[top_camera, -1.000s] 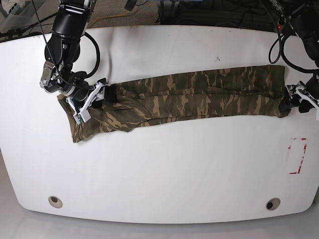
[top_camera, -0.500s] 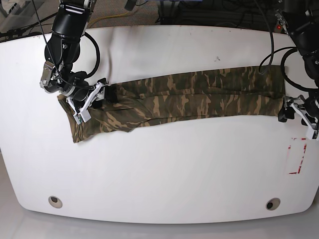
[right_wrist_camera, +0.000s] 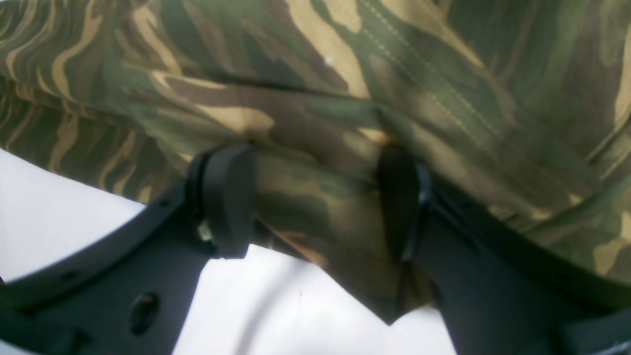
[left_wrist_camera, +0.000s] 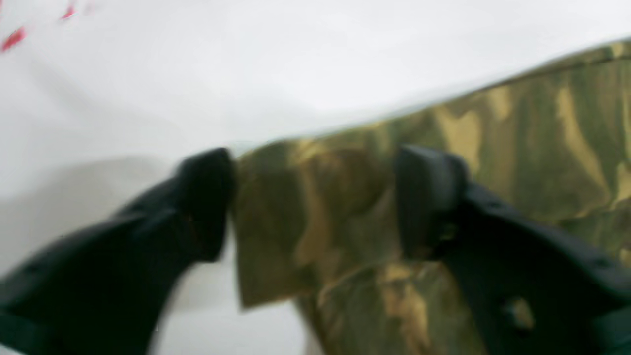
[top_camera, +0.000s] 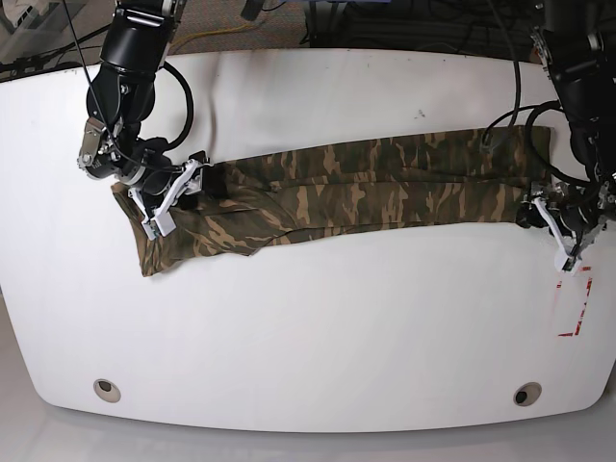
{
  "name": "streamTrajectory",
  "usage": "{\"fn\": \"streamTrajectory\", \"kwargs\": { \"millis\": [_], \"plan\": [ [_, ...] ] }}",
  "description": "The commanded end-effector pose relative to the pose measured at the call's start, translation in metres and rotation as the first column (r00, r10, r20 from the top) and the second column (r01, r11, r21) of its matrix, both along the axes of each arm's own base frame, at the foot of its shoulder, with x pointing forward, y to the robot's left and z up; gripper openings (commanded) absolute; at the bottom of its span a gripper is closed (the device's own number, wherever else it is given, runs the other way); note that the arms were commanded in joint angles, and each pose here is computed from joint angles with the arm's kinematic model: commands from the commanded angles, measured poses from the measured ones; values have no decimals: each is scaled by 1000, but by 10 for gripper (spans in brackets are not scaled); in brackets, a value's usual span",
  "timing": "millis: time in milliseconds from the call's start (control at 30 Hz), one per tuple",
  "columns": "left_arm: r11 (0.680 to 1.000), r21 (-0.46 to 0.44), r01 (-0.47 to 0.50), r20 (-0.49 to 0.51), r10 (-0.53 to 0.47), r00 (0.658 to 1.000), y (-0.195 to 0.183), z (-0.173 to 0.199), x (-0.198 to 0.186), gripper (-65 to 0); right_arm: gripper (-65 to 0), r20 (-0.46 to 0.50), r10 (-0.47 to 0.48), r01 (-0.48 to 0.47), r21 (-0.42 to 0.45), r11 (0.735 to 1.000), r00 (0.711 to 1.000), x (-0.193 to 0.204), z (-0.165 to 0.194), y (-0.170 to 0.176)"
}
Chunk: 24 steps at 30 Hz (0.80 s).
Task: Fold the T-shirt properly
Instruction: 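Grasp the strip's other end with the left gripper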
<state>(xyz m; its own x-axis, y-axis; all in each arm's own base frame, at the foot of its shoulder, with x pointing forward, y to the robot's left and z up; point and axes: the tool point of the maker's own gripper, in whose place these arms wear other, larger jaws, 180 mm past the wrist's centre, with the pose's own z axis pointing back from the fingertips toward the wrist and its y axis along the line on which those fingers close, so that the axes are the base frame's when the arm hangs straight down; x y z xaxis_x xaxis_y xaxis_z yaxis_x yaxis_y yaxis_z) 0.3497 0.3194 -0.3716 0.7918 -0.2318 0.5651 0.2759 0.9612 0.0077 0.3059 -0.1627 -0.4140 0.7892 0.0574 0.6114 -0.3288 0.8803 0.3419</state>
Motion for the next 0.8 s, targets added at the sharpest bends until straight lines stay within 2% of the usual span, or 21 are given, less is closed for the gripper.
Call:
{"fn": "streamTrajectory", "kwargs": {
  "millis": [0, 67, 167, 267, 333, 367, 467, 567, 633, 767],
  "plan": [
    [1000, 14, 7, 47, -8, 999, 5, 17, 11, -343, -279, -35, 2, -3, -32, 999, 999, -4, -5, -3],
    [1000, 15, 9, 45, -9, 999, 5, 16, 11, -458, -279, -37, 3, -4, -29, 1000, 999, -5, -6, -2],
    [1000, 15, 9, 42, -9, 999, 5, 15, 9, -569, -279, -38, 3, -4, -27, 1000, 999, -5, -6, -1],
    [1000, 20, 9, 40, -9, 999, 7, 16, 9, -611, -279, -42, 3, -4, -26, 1000, 999, -7, -7, -1],
    [1000, 23, 9, 40, -10, 999, 7, 16, 9, -603, -279, -46, 3, -4, -24, 1000, 999, -9, -8, 0],
    [1000, 24, 8, 40, -9, 999, 8, 16, 9, -589, -279, -46, 3, -4, -24, 1000, 999, -9, -8, 0],
    [999, 44, 3, 40, -5, 999, 17, 20, 8, -479, -279, -49, 3, -4, -23, 1000, 999, -10, -9, 0],
    [999, 50, -1, 43, -1, 999, 20, 23, 8, -225, -279, -49, 3, -4, -23, 1000, 999, -10, -9, 0],
    [999, 45, -17, 55, 15, 998, 24, 25, 8, -124, -279, -50, 3, -4, -23, 1000, 999, -11, -10, 0],
    [998, 27, -57, 66, 55, 996, 34, 27, 7, -131, -279, -50, 3, -4, -23, 1000, 999, -11, -10, 0]
  ]
}}
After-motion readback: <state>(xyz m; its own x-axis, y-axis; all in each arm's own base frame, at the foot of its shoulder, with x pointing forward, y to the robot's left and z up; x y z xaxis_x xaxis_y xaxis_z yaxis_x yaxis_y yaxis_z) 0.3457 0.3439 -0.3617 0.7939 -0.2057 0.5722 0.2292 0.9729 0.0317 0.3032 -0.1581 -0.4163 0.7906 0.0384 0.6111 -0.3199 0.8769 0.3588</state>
